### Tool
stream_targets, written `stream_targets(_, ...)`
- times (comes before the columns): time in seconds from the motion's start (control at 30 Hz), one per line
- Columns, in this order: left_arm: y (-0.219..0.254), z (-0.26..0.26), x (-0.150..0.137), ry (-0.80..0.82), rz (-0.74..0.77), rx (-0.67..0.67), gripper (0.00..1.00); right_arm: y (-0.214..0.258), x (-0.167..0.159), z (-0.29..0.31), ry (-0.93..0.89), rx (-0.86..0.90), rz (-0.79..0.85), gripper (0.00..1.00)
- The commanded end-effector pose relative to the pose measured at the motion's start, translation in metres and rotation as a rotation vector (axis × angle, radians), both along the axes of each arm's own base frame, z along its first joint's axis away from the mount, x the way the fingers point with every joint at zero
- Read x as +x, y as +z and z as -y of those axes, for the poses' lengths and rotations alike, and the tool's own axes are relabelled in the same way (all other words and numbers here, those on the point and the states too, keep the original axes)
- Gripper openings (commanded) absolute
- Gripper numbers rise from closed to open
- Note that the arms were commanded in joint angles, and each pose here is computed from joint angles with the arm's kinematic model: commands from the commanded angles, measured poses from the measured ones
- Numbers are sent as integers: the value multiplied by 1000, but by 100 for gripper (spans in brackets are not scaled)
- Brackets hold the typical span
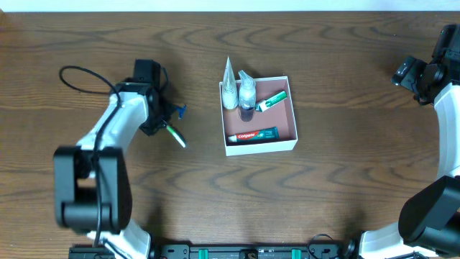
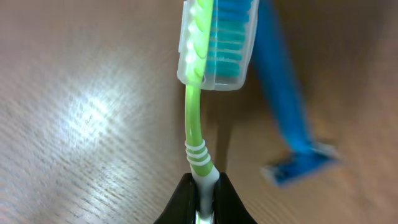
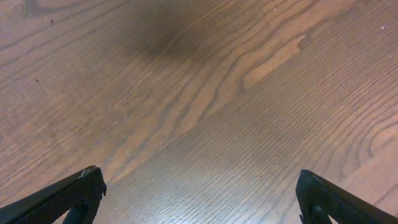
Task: Pack container
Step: 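Lift the toothbrush upright and carry it toward the box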
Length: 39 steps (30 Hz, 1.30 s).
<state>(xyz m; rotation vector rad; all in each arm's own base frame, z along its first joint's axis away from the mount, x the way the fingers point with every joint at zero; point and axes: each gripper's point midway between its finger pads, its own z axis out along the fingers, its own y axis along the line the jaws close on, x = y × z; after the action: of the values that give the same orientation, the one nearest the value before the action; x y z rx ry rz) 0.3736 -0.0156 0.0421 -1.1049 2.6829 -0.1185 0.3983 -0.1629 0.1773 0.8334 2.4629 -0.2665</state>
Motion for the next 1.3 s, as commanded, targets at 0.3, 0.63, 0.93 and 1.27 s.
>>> stream_targets(0.3,90,-2,9,-225,258,86,6,4,0,3,-23,-4,12,99)
stream_targets(0.63,109,48,25,-534,382,163,6,4,0,3,-23,-4,12,99)
stream_targets(0.93,137,95,38,-816,539,274,6,4,0,3,-23,-4,12,99)
stream_targets(1.27,178,108,35,-980,670,389,6,4,0,3,-23,-4,12,99)
